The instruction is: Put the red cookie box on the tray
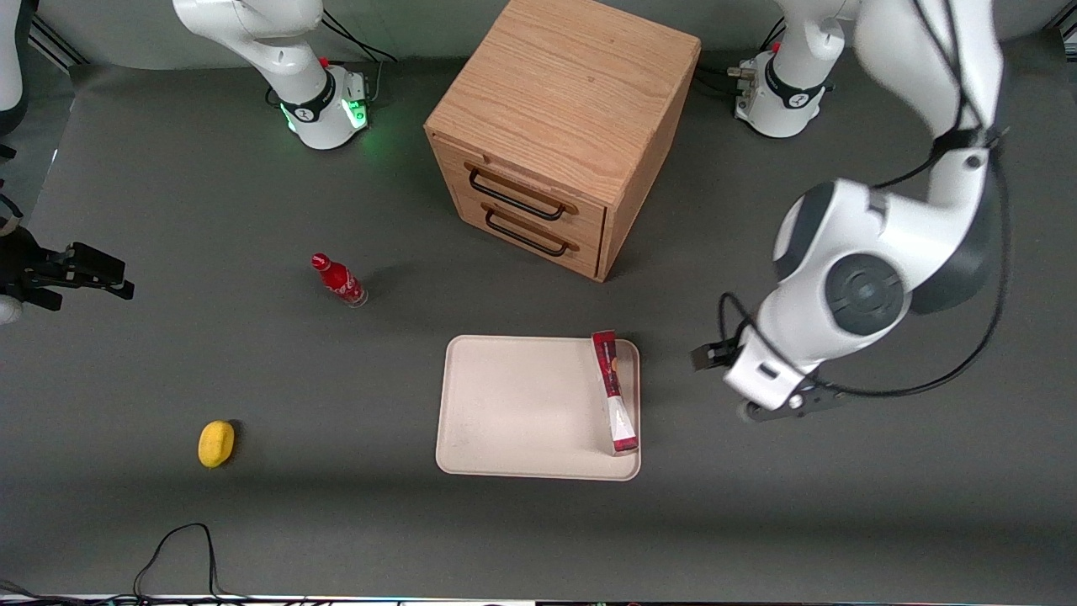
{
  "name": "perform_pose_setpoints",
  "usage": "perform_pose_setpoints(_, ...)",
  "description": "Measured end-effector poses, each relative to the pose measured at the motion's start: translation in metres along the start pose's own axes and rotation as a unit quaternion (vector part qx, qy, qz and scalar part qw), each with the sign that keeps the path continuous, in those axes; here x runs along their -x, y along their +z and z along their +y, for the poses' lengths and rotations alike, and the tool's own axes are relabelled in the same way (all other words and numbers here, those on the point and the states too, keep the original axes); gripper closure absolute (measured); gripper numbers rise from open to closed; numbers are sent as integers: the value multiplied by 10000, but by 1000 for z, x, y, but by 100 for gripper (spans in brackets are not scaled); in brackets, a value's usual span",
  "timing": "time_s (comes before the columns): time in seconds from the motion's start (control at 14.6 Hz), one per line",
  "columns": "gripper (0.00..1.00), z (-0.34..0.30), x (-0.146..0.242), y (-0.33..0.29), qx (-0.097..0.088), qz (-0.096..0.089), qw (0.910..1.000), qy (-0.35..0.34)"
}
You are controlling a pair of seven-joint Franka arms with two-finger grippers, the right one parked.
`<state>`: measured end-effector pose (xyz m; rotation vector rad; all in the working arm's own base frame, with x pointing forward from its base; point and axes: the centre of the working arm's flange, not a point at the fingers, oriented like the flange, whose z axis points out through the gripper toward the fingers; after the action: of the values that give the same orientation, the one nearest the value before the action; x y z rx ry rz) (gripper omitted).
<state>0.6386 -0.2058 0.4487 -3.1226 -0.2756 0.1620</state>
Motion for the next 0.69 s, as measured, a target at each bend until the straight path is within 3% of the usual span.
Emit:
perform_pose_setpoints(0.34,0,-154,45,-37,-155,-125,9998,80)
perform_pose_setpoints(0.69,0,-251,86,-82,-50,163,9998,-114)
